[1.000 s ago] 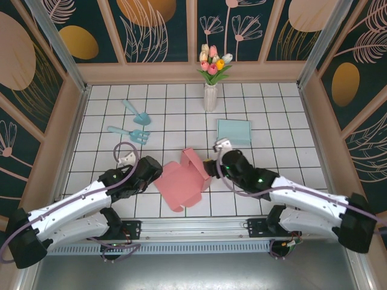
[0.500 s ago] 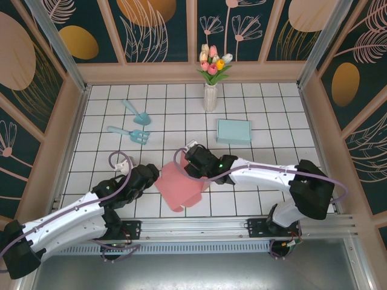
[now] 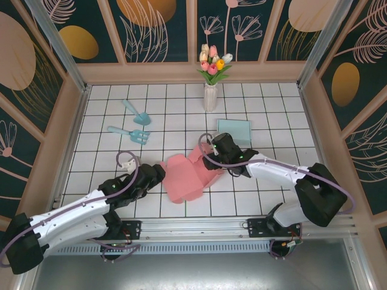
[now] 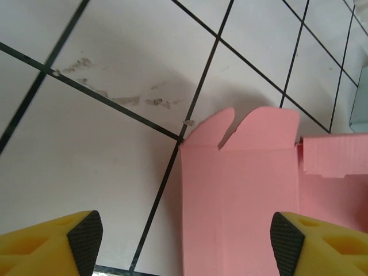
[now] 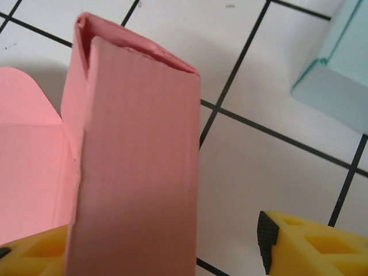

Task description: Fold the paper box

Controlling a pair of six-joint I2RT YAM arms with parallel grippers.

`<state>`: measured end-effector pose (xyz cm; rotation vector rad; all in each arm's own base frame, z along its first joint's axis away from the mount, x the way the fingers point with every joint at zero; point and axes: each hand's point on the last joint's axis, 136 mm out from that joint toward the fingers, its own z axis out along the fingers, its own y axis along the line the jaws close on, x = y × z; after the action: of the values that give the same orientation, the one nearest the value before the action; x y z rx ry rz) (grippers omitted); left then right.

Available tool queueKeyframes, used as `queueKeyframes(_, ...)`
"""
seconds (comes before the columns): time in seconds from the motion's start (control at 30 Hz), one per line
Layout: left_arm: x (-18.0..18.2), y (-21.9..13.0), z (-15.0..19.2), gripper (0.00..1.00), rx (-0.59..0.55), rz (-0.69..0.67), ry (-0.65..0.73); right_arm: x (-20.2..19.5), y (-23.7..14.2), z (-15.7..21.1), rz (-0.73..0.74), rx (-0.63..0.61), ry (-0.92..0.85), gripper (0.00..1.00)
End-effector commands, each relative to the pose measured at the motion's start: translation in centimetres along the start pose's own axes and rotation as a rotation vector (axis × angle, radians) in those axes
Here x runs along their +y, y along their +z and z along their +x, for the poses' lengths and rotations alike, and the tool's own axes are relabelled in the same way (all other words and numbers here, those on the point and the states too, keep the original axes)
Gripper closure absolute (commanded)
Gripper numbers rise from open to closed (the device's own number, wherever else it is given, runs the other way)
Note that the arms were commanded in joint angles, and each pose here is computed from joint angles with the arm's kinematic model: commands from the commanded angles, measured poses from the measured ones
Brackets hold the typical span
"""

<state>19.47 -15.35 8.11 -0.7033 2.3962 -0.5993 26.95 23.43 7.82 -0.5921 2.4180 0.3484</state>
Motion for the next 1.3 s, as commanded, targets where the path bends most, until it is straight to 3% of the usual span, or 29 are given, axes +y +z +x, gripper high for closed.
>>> queueKeyframes(0.0, -1.7, 0.3, 0.5, 0.20, 0.027, 0.054, 0.003, 0.6, -0.9, -1.2, -0.129, -0.070, 0.084, 0.34)
queueKeyframes(0.93, -2.7, 5.4, 4.6, 0.22, 0.154, 0.077, -0.049, -3.5, 0.4, 1.4, -0.174, -0.035, 0.292, 0.37)
queueKeyframes(1.27, -4.6, 5.7, 4.9, 0.34, 0.153, 0.143, -0.076, -3.5, 0.7, 1.7, -0.192, -0.027, 0.310, 0.37)
